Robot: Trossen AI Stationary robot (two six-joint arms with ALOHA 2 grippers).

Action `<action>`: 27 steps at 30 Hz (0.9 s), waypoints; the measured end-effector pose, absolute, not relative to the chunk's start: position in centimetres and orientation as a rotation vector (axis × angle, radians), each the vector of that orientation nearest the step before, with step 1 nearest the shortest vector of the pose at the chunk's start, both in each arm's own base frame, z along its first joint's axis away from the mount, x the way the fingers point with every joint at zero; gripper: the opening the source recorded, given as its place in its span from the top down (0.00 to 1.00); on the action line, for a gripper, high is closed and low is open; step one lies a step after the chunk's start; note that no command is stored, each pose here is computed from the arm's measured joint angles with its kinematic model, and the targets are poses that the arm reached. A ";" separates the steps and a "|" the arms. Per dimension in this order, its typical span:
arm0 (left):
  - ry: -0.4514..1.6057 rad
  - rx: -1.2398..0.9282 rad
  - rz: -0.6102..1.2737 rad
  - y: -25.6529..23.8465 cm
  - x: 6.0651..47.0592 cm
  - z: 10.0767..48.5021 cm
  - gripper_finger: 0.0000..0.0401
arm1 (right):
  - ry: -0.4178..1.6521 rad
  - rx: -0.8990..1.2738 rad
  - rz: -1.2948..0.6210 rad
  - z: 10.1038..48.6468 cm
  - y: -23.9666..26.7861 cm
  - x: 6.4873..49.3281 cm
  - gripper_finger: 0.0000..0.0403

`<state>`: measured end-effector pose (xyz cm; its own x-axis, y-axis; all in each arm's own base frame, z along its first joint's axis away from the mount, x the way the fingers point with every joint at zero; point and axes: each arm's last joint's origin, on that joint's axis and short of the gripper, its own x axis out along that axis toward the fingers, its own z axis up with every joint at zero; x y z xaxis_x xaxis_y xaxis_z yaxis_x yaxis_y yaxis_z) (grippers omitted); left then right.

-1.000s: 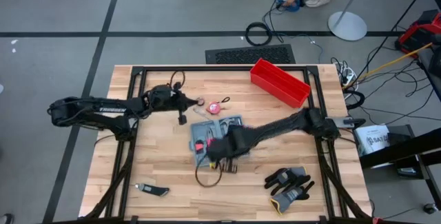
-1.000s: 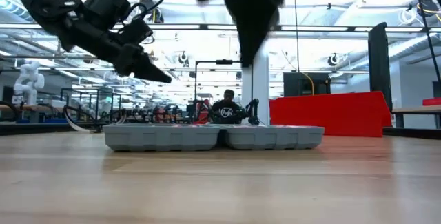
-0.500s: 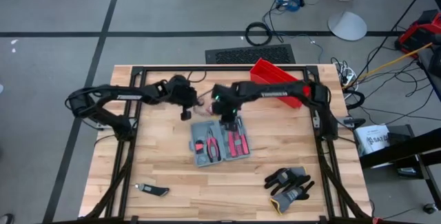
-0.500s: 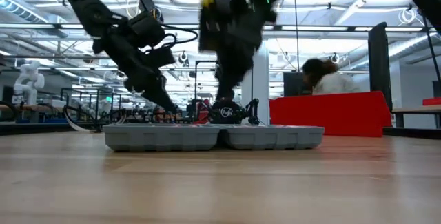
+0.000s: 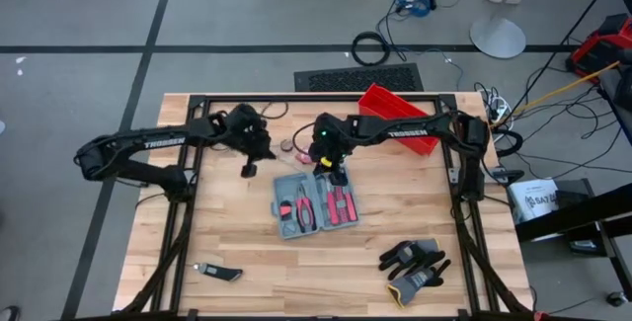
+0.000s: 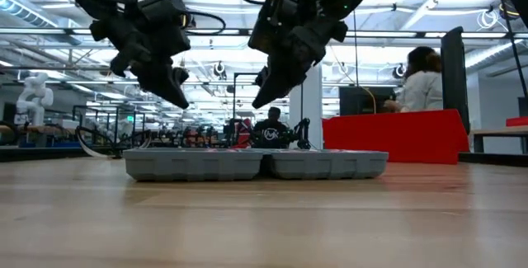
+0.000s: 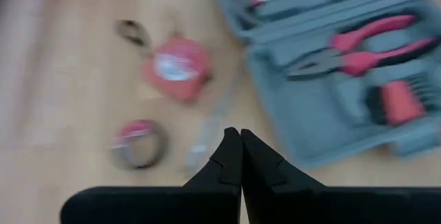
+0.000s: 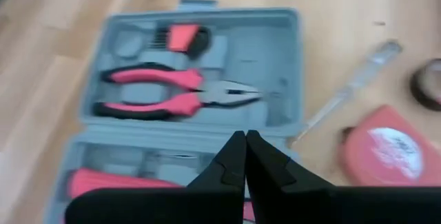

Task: Prefit tool cases
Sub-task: Adjust the hex key on the toolbox

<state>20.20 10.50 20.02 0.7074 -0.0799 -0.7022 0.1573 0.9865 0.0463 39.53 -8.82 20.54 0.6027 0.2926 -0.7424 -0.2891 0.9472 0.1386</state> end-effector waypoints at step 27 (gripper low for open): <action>0.892 0.018 -0.275 3.6 24.8 16.7 1.00 | 0.755 -0.168 0.451 17.0 -5.4 42.2 0.64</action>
